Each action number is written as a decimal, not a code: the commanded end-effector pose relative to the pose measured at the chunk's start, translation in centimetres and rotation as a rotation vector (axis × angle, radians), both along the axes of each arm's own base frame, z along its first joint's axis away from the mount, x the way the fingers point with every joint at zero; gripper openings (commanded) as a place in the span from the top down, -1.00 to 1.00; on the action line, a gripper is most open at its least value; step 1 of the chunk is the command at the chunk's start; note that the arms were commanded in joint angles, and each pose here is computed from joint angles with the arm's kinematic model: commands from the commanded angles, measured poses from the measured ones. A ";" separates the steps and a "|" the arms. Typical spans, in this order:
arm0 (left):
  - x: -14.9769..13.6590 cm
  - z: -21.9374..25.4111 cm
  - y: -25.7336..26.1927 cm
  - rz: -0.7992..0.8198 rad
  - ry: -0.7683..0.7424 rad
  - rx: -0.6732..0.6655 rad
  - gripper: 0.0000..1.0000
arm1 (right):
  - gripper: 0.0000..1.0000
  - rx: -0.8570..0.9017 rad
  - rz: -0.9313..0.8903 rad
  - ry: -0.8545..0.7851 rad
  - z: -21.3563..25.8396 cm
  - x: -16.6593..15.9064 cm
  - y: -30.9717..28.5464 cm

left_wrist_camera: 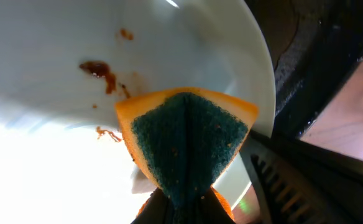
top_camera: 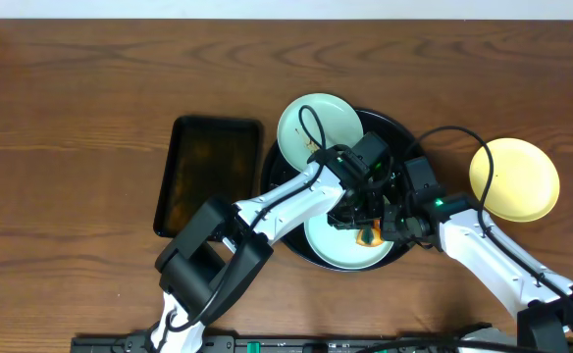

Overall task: Clean dirty plates on tray and stack at the side
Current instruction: 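Scrub the pale green plate with the sponge while the right gripper holds it, then return the sponge to the black tray with the left gripper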

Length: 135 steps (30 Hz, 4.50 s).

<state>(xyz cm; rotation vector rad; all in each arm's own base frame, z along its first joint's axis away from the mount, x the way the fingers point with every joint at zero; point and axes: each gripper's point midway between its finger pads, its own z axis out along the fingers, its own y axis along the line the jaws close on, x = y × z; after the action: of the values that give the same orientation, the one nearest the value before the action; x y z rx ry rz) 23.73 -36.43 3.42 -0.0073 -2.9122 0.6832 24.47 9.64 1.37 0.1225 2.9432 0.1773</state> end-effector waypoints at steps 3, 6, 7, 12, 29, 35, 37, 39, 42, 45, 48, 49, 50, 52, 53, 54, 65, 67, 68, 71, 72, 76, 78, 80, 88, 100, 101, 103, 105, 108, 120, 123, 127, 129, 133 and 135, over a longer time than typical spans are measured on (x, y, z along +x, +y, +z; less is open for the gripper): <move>-0.3 -2.0 0.6 0.090 0.059 0.065 0.85 | 0.97 0.045 -0.123 0.030 0.1 -0.3 0.4; -0.2 -2.0 0.6 0.107 0.067 0.069 0.85 | 0.97 0.046 -0.202 0.066 -0.1 -1.0 0.2; -0.2 -2.0 0.6 0.117 0.070 0.071 0.85 | 0.97 0.046 -0.223 0.077 -0.1 -1.2 0.1; 0.0 -2.2 0.7 0.134 0.062 0.082 0.85 | 0.93 0.051 -0.288 0.094 -0.2 -1.5 0.0; -0.4 -4.1 0.7 0.153 0.078 0.104 0.85 | 0.98 0.046 -0.296 0.106 -0.2 -1.8 -0.1; 0.1 -6.1 2.1 0.156 0.058 0.170 0.85 | 0.97 0.032 -0.298 0.119 -0.3 -2.2 -0.4; 1.0 -6.3 3.1 0.172 0.028 0.204 0.85 | 0.97 0.028 -0.298 0.125 -0.3 -2.3 -0.5; 1.9 -6.3 3.9 0.178 0.004 0.220 0.85 | 0.98 0.025 -0.298 0.129 -0.4 -2.4 -0.5; 3.0 -6.4 5.0 0.212 0.003 0.230 0.85 | 0.98 0.022 -0.299 0.136 -0.4 -2.6 -0.6; 4.2 -6.4 6.2 0.252 0.010 0.233 0.85 | 0.98 0.018 -0.299 0.141 -0.4 -2.7 -0.6; 5.3 -6.1 7.5 0.286 0.016 0.236 0.85 | 0.98 0.014 -0.299 0.147 -0.4 -2.9 -0.7; 5.7 -5.9 7.8 0.283 0.007 0.231 0.85 | 0.98 0.011 -0.300 0.148 -0.5 -2.9 -0.8; 6.1 -5.6 8.0 0.281 -0.003 0.224 0.85 | 0.98 0.011 -0.300 0.148 -0.5 -2.9 -0.8; 6.8 -4.8 8.4 0.268 -0.023 0.204 0.85 | 0.98 0.011 -0.300 0.147 -0.4 -2.9 -0.8; 7.0 -4.3 8.4 0.251 -0.035 0.190 0.85 | 0.98 0.010 -0.300 0.148 -0.5 -2.9 -0.8; 7.0 -3.9 8.2 0.227 -0.048 0.176 0.85 | 0.98 0.011 -0.300 0.148 -0.5 -2.9 -0.8; -0.2 -2.7 5.3 -0.301 -0.045 0.085 0.85 | 0.97 0.007 -0.300 0.154 -0.5 -3.1 -0.8; -1.4 -2.6 4.7 -0.372 -0.039 0.056 0.86 | 0.98 0.007 -0.300 0.154 -0.5 -3.1 -0.8; -2.0 -2.4 4.2 -0.410 -0.037 0.028 0.86 | 0.98 0.007 -0.300 0.154 -0.5 -3.1 -0.8; -3.0 -2.3 3.4 -0.473 -0.048 0.005 0.85 | 0.98 0.007 -0.300 0.154 -0.5 -3.1 -0.8; -3.2 -2.3 3.2 -0.482 -0.051 0.003 0.85 | 0.98 0.007 -0.300 0.154 -0.5 -3.1 -0.8; -3.7 -2.2 2.5 -0.497 -0.059 -0.004 0.85 | 0.98 0.007 -0.300 0.154 -0.5 -3.1 -0.8; -3.6 -2.2 2.2 -0.455 -0.049 -0.004 0.85 | 0.98 0.007 -0.300 0.154 -0.5 -3.1 -0.8; -3.5 -2.0 1.7 -0.404 -0.032 -0.016 0.85 | 0.98 0.007 -0.300 0.154 -0.5 -3.1 -0.8; -3.4 -0.7 -1.1 -0.294 0.025 -0.144 0.85 | 0.97 0.007 -0.300 0.155 -0.5 -3.1 -0.8; 0.5 -2.8 1.3 -0.096 -0.103 0.084 0.85 | 0.97 0.003 -0.300 0.164 -0.5 -3.4 -0.9; 0.9 -2.9 1.7 -0.087 -0.124 0.106 0.85 | 0.98 0.003 -0.300 0.164 -0.5 -3.4 -0.9; 2.0 -3.2 2.6 -0.067 -0.170 0.154 0.85 | 0.98 0.003 -0.300 0.164 -0.5 -3.4 -0.9; 3.1 -3.4 3.6 -0.043 -0.204 0.197 0.85 | 0.98 0.003 -0.300 0.164 -0.5 -3.3 -0.9; 4.5 -3.4 5.0 -0.003 -0.219 0.225 0.85 | 0.98 0.001 -0.300 0.167 -0.5 -3.4 -0.9; 7.6 0.3 10.2 0.006 -0.253 0.233 0.85 | 0.59 0.013 -0.299 0.143 -0.4 -2.8 -0.7; 7.5 3.4 10.5 -0.059 -0.324 0.201 0.85 | 0.33 0.019 -0.299 0.132 -0.4 -2.5 -0.6; 6.8 6.6 11.4 -0.078 -0.371 0.194 0.85 | 0.31 0.024 -0.298 0.123 -0.5 -2.3 -0.5; 6.3 7.6 11.8 -0.077 -0.375 0.193 0.85 | 0.34 0.025 -0.298 0.122 -0.7 -2.4 -0.5; 6.3 8.3 14.3 -0.051 -0.385 0.274 0.85 | 0.40 0.049 -0.293 0.127 -1.6 -2.5 -0.2; 6.6 8.3 16.2 -0.024 -0.384 0.339 0.85 | 0.48 0.075 -0.288 0.125 -2.2 -2.5 0.2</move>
<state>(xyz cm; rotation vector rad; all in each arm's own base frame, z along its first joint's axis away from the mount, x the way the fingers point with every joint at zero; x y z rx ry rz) 29.00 -22.87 11.56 -0.1881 -3.2902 0.3484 22.82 9.74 0.25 0.5773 2.9667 0.2350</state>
